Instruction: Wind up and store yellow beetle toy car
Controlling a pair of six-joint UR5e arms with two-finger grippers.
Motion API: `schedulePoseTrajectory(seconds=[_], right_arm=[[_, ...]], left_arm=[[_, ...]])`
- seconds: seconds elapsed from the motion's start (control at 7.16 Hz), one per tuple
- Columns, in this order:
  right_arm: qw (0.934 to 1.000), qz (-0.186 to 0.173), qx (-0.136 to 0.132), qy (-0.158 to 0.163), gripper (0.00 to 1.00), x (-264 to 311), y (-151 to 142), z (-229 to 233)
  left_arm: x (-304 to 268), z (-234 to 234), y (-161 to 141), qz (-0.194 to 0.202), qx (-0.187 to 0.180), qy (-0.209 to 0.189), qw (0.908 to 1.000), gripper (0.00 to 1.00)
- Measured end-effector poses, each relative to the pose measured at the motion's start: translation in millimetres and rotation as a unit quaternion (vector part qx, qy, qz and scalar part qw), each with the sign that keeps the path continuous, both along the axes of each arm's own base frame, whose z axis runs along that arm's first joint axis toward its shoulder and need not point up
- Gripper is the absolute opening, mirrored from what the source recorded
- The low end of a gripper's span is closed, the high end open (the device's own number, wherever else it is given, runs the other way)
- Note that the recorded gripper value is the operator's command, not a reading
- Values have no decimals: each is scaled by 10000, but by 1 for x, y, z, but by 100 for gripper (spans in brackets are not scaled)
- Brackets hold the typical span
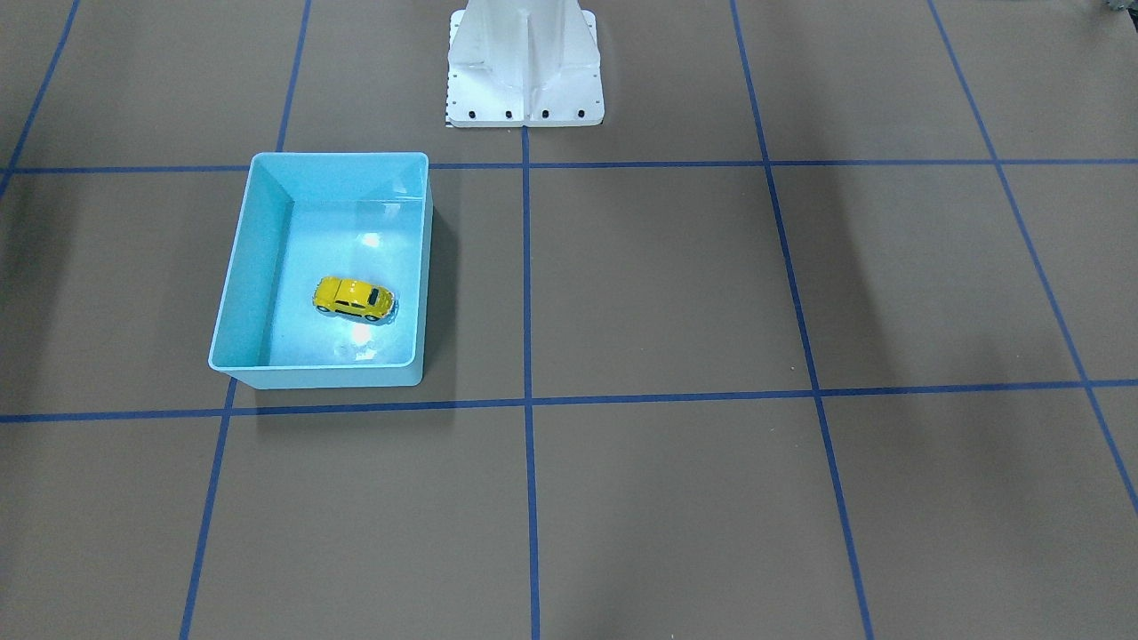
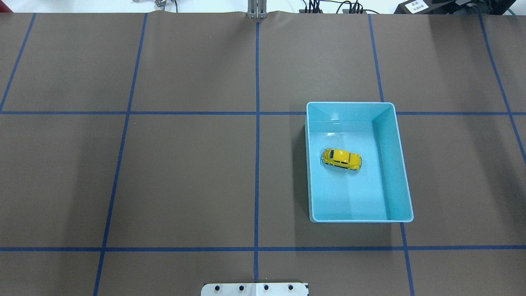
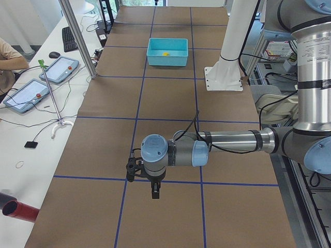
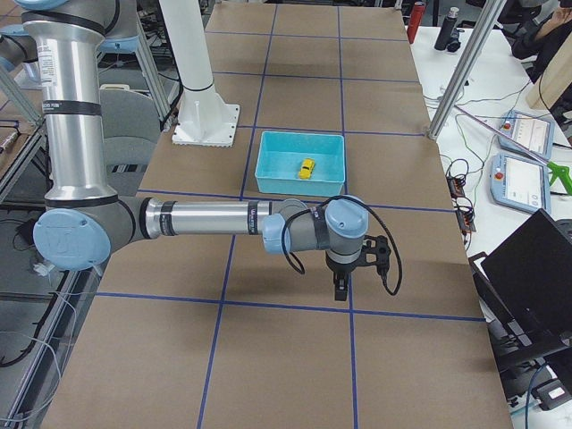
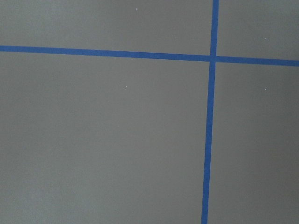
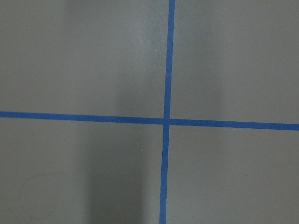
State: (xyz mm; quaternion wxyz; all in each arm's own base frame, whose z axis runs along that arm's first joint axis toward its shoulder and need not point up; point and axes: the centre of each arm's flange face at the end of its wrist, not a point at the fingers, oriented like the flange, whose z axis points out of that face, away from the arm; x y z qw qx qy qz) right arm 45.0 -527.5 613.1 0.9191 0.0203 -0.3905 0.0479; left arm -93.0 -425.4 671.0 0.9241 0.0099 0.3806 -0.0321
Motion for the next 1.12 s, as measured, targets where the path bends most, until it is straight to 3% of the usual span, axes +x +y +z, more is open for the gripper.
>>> schedulePoseTrajectory(seconds=[1.12], right_arm=[[9997,21,-229,7,100,0,6,12]], left_arm=[[0,-10,-6,52,241,-32,9997,100]])
